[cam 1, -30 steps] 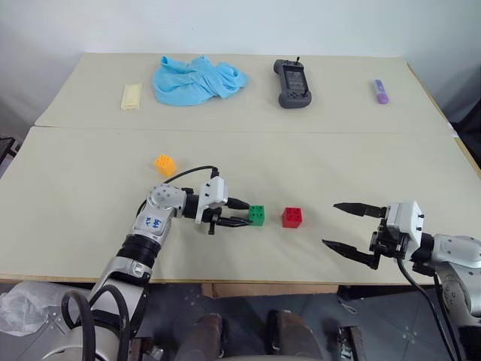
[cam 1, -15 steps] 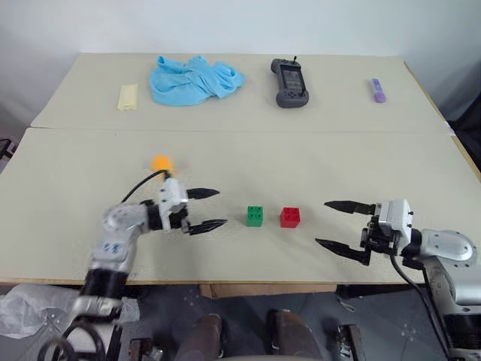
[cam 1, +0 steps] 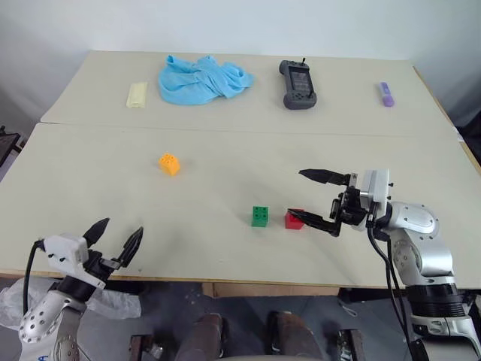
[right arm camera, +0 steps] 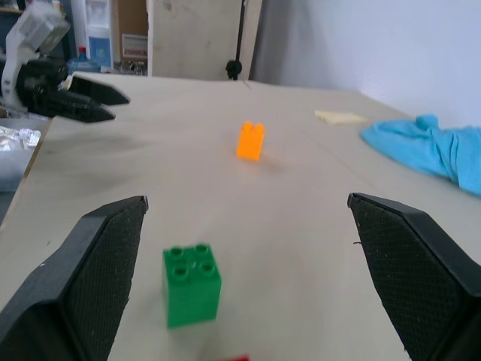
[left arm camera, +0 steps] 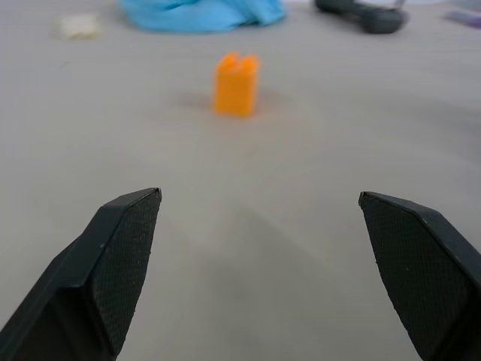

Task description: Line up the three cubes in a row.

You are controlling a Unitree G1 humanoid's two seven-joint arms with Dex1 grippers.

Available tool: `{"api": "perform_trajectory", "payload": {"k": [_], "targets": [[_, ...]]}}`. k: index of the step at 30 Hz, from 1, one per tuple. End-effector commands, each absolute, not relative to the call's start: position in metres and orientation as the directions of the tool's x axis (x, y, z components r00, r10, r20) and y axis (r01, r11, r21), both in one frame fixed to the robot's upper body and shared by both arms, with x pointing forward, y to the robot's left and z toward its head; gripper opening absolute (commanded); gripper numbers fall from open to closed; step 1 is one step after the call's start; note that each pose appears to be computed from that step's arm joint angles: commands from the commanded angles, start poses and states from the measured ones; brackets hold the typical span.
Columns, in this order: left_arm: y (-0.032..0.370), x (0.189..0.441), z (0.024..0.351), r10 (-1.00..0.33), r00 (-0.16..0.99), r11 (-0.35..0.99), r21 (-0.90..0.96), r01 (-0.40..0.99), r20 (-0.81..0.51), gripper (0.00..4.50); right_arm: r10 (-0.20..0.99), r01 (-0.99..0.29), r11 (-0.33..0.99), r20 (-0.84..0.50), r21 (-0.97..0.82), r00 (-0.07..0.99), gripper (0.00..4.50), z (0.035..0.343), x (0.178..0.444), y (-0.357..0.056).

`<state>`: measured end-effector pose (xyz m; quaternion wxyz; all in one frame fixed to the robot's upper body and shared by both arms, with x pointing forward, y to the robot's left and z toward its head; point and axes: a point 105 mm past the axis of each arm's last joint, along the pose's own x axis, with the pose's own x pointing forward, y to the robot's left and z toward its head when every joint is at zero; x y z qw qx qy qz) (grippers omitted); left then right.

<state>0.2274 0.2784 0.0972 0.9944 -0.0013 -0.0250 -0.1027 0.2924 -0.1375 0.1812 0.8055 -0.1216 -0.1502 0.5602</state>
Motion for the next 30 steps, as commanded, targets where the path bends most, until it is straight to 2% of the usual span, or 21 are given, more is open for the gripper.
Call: {"api": "perform_trajectory", "payload": {"k": [1,4,7,11,19,22,25,30], "targets": [[0.275,0.24,0.109,-0.233,0.968,0.973,0.028,0.231,0.096,4.47,0.942,-0.853,0.333,0.107,-0.403,0.318,4.5,0.187,0.291,-0.136],[0.263,0.262,0.115,-0.336,0.939,0.941,0.051,0.333,0.075,4.47,0.94,-0.842,0.337,0.097,-0.422,0.328,4.5,0.188,0.292,-0.136],[0.269,0.294,0.128,-0.353,0.932,0.934,0.084,0.347,0.076,4.47,0.931,-0.827,0.359,0.111,-0.433,0.347,4.5,0.191,0.294,-0.136],[0.269,0.336,0.129,-0.379,0.925,0.92,0.101,0.378,-0.005,4.47,0.93,-0.825,0.361,0.108,-0.436,0.35,4.5,0.189,0.291,-0.134],[0.249,0.383,0.139,-0.467,0.884,0.874,0.134,0.467,-0.039,4.47,0.927,-0.824,0.369,0.115,-0.43,0.356,4.5,0.19,0.288,-0.129],[0.25,0.389,0.139,-0.47,0.882,0.874,0.125,0.47,-0.037,4.47,0.925,-0.823,0.375,0.116,-0.427,0.362,4.5,0.189,0.287,-0.128],[0.25,0.392,0.138,-0.467,0.884,0.876,0.119,0.467,-0.03,3.84,0.923,-0.823,0.379,0.113,-0.423,0.367,4.5,0.188,0.286,-0.128],[0.247,0.392,0.137,-0.499,0.866,0.856,0.133,0.499,-0.039,2.35,0.923,-0.827,0.378,0.103,-0.416,0.371,4.5,0.184,0.284,-0.128]]}}
